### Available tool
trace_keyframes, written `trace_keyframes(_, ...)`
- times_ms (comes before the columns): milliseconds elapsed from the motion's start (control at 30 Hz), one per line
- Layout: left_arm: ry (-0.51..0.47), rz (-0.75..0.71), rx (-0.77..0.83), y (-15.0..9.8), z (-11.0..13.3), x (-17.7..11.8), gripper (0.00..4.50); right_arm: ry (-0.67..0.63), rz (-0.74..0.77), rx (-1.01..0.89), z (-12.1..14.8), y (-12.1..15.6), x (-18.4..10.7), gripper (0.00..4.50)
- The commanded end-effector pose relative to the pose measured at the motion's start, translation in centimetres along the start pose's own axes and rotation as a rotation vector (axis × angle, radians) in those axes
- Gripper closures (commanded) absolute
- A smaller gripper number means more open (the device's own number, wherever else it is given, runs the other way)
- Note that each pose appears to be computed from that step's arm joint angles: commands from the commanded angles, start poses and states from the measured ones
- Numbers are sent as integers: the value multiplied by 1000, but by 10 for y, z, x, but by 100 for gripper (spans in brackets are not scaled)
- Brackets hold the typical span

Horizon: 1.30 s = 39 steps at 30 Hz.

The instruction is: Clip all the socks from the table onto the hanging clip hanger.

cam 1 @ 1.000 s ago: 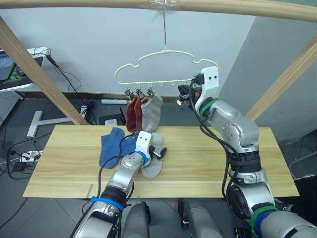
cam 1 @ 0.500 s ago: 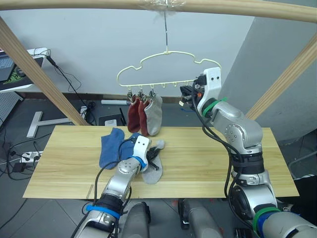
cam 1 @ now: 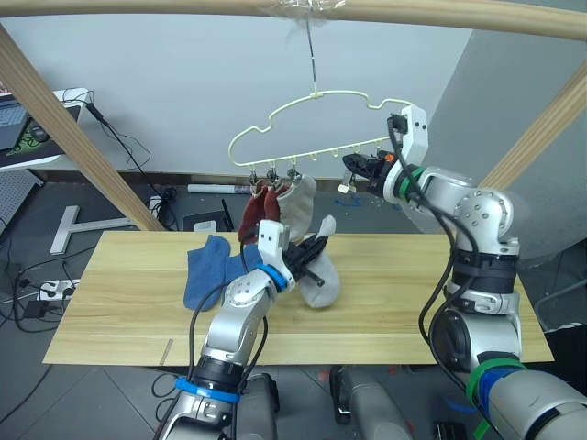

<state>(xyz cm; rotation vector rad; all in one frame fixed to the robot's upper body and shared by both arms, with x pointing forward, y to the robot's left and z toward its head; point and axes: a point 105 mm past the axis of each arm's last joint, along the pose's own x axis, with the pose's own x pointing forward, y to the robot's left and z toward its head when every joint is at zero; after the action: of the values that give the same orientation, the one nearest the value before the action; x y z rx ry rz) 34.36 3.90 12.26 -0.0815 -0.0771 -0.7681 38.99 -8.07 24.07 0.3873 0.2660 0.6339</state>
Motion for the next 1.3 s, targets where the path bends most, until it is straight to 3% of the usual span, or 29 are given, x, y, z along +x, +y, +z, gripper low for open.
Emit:
trace_keyframes(33, -73, -38, 38, -12, 25, 10, 449, 4, -11, 85, 3, -1, -2, 450)
trace_keyframes(400, -142, -17, 123, -11, 47, 21, 449, 28, -37, 157, -4, 1, -4, 450)
trace_keyframes(1300, -222, 28, 298, -11, 60, 19, 449, 7, -43, 191, 3, 1, -4, 450)
